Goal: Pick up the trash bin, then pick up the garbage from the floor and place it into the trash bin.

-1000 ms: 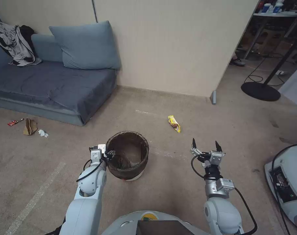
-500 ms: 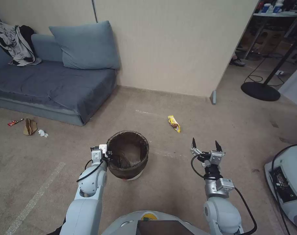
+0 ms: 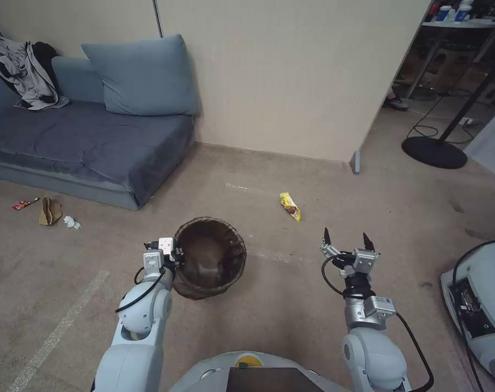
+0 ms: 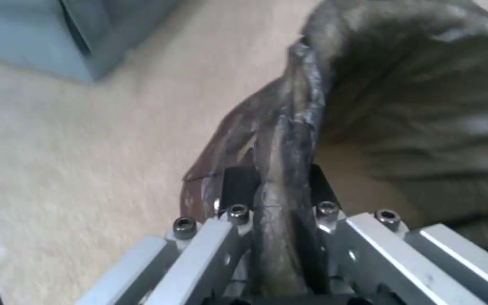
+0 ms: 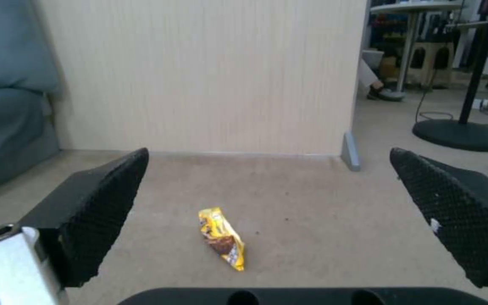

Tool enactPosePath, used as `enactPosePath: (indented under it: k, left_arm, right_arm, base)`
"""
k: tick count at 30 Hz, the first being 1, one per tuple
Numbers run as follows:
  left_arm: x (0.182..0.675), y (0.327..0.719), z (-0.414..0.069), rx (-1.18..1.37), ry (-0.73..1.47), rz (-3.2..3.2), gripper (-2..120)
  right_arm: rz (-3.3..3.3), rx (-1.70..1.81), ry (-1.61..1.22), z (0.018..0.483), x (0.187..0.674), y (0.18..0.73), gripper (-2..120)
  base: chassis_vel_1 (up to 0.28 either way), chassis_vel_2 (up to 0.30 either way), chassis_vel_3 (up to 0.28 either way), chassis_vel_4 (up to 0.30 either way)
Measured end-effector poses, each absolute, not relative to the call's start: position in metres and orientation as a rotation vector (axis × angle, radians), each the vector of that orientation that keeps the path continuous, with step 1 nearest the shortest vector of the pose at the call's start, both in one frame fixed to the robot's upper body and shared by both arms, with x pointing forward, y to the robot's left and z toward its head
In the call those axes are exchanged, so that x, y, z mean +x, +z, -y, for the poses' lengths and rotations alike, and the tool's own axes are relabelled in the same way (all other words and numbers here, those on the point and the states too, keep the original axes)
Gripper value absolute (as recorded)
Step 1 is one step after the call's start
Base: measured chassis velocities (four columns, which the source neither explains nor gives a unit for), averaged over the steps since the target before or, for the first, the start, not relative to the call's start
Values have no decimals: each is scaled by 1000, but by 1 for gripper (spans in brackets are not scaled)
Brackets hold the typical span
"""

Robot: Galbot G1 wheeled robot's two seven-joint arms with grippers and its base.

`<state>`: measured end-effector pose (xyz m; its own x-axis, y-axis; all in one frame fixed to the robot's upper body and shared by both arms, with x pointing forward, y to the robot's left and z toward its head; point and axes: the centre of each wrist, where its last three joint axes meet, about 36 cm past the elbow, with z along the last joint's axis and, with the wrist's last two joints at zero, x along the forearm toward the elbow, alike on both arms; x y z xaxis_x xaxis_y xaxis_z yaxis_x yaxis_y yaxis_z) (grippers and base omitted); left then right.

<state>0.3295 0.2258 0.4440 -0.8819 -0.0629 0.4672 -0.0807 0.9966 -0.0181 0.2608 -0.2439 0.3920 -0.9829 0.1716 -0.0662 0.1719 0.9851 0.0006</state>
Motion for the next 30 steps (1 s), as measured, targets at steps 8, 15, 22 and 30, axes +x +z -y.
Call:
enactPosePath:
  k: [8, 15, 22, 30]
  left_arm:
    - [308, 494, -227, 103, 47, 2828, 3]
    - [299, 511, -225, 97, 42, 2875, 3]
    - [294, 516, -227, 100, 19, 2889, 3]
    - [293, 515, -227, 100, -12, 2891, 3]
  right_arm:
    - [-3061, 257, -8, 242, 259, 396, 100]
    - [-3060, 261, -16, 243, 255, 398, 100]
    - [-3053, 262, -24, 244, 253, 400, 100]
    - [-3049, 258, -30, 243, 253, 402, 100]
  base:
    - [0, 0, 0, 0]
    - [0, 0, 0, 0]
    - [0, 0, 0, 0]
    - [0, 0, 0, 0]
